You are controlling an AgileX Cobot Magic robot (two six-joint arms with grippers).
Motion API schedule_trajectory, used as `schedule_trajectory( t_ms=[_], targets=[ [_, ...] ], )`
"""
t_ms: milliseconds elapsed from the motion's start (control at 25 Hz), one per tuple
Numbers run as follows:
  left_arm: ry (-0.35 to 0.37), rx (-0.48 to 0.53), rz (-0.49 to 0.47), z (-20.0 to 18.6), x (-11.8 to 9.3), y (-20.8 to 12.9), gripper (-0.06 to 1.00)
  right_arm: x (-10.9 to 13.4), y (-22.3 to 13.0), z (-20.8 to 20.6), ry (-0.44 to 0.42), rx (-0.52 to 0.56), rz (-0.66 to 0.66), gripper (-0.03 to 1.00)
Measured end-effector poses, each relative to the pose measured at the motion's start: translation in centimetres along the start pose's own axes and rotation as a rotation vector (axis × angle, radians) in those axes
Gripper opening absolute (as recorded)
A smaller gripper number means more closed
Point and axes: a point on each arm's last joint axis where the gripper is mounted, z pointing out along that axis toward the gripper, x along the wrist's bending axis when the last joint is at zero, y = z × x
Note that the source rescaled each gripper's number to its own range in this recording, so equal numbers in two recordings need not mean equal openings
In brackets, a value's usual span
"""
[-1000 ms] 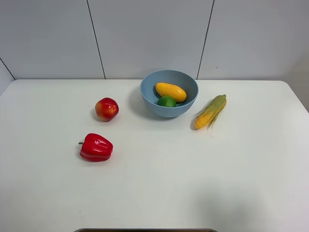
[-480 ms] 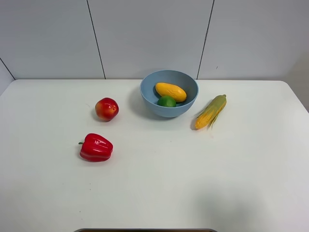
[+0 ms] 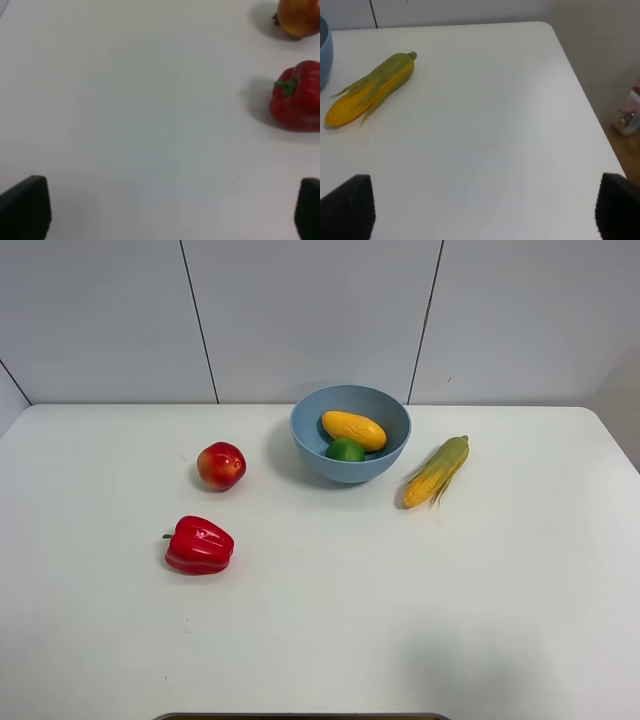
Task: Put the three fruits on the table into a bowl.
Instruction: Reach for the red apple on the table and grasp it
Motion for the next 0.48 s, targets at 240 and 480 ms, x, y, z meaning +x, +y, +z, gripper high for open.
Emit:
schedule_trajectory(
  t_ms=[240, 480],
  targets=[
    [0.000, 0.000, 0.000, 0.00, 0.00, 0.00, 1.00, 0.00, 0.00, 0.00, 0.000, 0.000, 0.000, 0.69],
    [0.000, 0.000, 0.000, 0.00, 0.00, 0.00, 1.00, 0.00, 0.00, 0.00, 0.000, 0.000, 0.000, 0.69]
  ],
)
